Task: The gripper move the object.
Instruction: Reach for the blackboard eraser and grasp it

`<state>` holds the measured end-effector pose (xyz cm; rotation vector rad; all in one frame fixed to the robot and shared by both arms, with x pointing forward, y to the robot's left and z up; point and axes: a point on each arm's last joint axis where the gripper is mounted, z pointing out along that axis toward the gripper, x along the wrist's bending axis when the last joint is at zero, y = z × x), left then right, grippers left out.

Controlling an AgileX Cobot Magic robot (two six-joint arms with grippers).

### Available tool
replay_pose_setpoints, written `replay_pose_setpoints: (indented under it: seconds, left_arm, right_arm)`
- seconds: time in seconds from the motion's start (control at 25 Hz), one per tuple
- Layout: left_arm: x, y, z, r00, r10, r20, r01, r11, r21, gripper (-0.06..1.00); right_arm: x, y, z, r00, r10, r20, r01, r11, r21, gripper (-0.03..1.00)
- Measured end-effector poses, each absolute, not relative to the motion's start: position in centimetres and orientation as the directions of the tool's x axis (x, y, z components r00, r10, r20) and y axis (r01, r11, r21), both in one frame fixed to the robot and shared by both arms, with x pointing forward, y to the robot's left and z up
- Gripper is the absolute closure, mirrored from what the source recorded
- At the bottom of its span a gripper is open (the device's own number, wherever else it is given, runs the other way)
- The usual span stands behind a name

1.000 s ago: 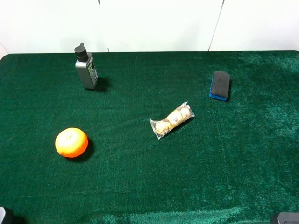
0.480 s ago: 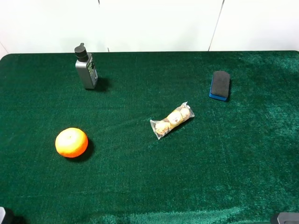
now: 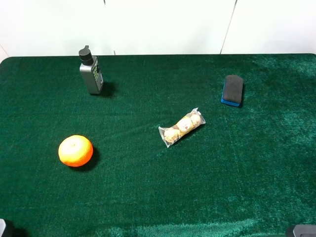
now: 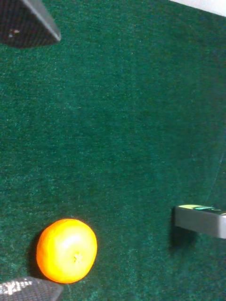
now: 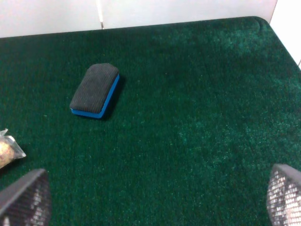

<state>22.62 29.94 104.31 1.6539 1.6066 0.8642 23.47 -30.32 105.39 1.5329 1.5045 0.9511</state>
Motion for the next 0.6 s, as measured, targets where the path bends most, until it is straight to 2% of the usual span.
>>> replay_pose_setpoints:
  seconds: [0.2,0.6]
  left_arm:
    - [22.6,29.9,104.3,0.024,1.000,0.009,0.559,-0.021,0.829,-0.05]
    - [22.6,29.9,104.3,0.024,1.000,0.009,0.559,-0.021,0.829,-0.05]
  right_arm:
    - [23.6,-30.3,106.4,0.022,1.000,-0.006,0.391,-0.003,0.921,0.28]
    - [28.5,-29.9,108.8,0.007,1.000,0.011,0.549,-0.013,0.836,0.28]
